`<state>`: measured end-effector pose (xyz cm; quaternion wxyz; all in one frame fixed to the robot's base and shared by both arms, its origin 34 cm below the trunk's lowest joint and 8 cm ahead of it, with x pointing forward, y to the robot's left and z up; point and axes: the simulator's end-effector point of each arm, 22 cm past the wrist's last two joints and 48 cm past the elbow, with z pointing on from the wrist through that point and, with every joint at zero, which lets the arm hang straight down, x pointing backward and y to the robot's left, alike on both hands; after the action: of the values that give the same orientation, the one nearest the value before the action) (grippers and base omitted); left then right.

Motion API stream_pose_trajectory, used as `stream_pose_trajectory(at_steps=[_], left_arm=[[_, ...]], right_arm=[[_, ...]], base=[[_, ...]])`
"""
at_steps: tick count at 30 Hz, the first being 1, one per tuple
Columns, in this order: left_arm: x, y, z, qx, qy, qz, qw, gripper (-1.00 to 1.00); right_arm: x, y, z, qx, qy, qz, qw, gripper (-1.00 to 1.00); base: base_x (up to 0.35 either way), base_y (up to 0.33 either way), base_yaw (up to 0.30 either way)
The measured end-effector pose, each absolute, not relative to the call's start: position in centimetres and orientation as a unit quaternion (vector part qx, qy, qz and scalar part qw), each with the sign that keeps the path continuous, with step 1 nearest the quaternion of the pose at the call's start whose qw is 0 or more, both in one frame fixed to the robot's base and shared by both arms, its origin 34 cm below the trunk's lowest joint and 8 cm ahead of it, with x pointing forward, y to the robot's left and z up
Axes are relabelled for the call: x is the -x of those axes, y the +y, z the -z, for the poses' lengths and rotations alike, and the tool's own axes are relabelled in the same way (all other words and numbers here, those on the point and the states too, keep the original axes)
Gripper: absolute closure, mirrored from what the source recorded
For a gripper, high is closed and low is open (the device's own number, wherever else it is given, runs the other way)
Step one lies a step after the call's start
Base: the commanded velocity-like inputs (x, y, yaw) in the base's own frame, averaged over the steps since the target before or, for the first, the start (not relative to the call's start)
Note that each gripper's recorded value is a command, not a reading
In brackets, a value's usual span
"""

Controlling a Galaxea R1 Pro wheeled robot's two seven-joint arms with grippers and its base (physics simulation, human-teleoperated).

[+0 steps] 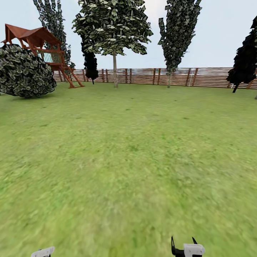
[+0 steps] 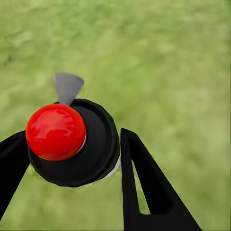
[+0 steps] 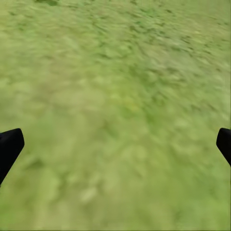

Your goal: In the garden, pick up the pesticide atomizer on the floor and spray pesticide onto both trees until each tree trunk is fully covered.

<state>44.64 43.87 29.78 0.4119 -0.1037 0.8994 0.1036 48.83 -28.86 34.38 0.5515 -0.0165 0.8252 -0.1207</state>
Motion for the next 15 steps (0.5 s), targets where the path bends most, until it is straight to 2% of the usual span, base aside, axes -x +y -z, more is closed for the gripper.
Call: stream_pose_trajectory(at_steps=[15], left_arm=[[-44.63,43.99,-29.8,0.104,0.899,-0.104,0.412,1.0]], right_arm=[[-48.83,-28.86,-34.38,0.017,0.825,0.121,0.552,-1.0]], base=[[0.339,0.0,0.0]])
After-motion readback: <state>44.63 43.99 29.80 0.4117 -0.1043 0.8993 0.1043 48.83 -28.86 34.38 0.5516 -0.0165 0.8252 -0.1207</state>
